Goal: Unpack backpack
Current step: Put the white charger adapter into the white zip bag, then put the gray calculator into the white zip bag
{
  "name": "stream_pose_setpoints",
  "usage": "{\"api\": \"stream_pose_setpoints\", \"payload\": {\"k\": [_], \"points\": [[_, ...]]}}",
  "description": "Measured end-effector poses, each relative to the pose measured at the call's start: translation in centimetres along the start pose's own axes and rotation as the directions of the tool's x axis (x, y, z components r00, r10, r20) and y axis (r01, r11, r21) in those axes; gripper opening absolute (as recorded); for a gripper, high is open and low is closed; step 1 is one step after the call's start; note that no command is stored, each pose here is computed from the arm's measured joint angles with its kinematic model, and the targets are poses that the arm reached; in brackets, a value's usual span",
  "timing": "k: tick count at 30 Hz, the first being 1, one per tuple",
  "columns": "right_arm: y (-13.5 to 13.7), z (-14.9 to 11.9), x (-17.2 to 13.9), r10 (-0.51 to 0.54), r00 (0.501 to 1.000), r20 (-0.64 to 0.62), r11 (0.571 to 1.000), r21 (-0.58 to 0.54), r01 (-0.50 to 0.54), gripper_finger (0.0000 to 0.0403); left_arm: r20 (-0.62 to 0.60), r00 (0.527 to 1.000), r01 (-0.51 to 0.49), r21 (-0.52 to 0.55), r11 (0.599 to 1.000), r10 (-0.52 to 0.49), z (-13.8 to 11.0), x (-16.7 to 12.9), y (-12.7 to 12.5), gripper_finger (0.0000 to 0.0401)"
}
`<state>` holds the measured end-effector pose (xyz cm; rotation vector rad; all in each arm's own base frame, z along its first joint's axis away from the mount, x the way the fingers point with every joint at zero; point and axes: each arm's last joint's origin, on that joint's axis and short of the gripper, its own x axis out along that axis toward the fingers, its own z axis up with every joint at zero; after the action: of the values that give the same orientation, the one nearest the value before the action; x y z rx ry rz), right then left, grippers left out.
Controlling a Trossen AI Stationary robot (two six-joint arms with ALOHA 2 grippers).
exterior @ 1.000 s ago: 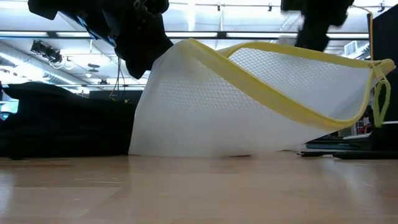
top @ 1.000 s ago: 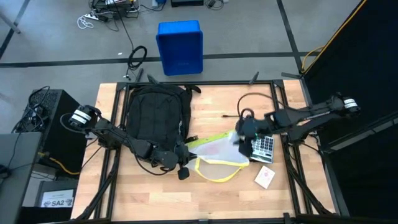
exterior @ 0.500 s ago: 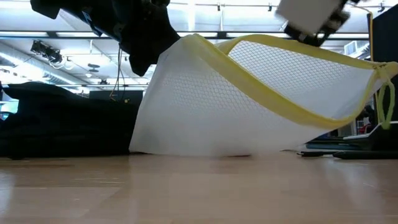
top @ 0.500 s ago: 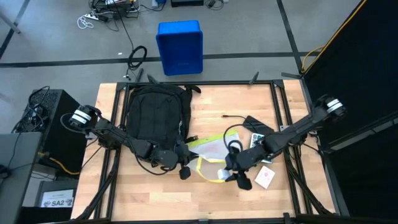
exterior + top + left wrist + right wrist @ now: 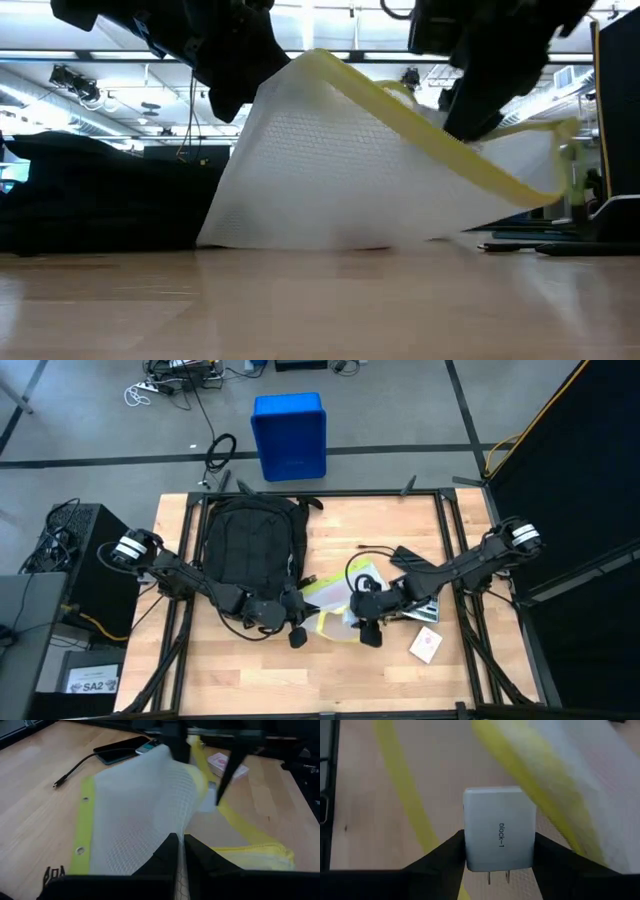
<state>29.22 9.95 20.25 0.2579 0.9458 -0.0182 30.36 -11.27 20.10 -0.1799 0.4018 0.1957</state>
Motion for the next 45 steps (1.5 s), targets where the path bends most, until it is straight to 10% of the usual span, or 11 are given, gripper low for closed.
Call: {"api": "stream_pose_setpoints", "payload": {"k": [12,21,30,45], "points": [[-0.5,1.0,-0.6,0.091,0.994,-0.059,0.995,-0.037,-0.093,0.0231,-0.004,1.0,-0.001,0.004,1.0,0.001,0.0,0.0,0.0,0.0],[5.7,-0.7,-6.1,0.22,0.971,-0.095,0.934,-0.266,-0.237,0.0203,-0.01,1.0,-0.003,0.007,1.0,0.003,-0.1,0.0,0.0,0.0],[5.2,-7.0,-6.1,-0.148,0.967,-0.206,0.964,-0.249,0.094,0.016,-0.011,1.0,-0.003,0.007,1.0,0.003,-0.1,0.0,0.0,0.0],[-0.8,-7.9,-4.0,-0.321,0.862,-0.393,0.946,-0.089,0.312,0.0154,-0.016,1.0,-0.005,0.011,1.0,0.005,-0.2,0.0,0.1,0.0]]}}
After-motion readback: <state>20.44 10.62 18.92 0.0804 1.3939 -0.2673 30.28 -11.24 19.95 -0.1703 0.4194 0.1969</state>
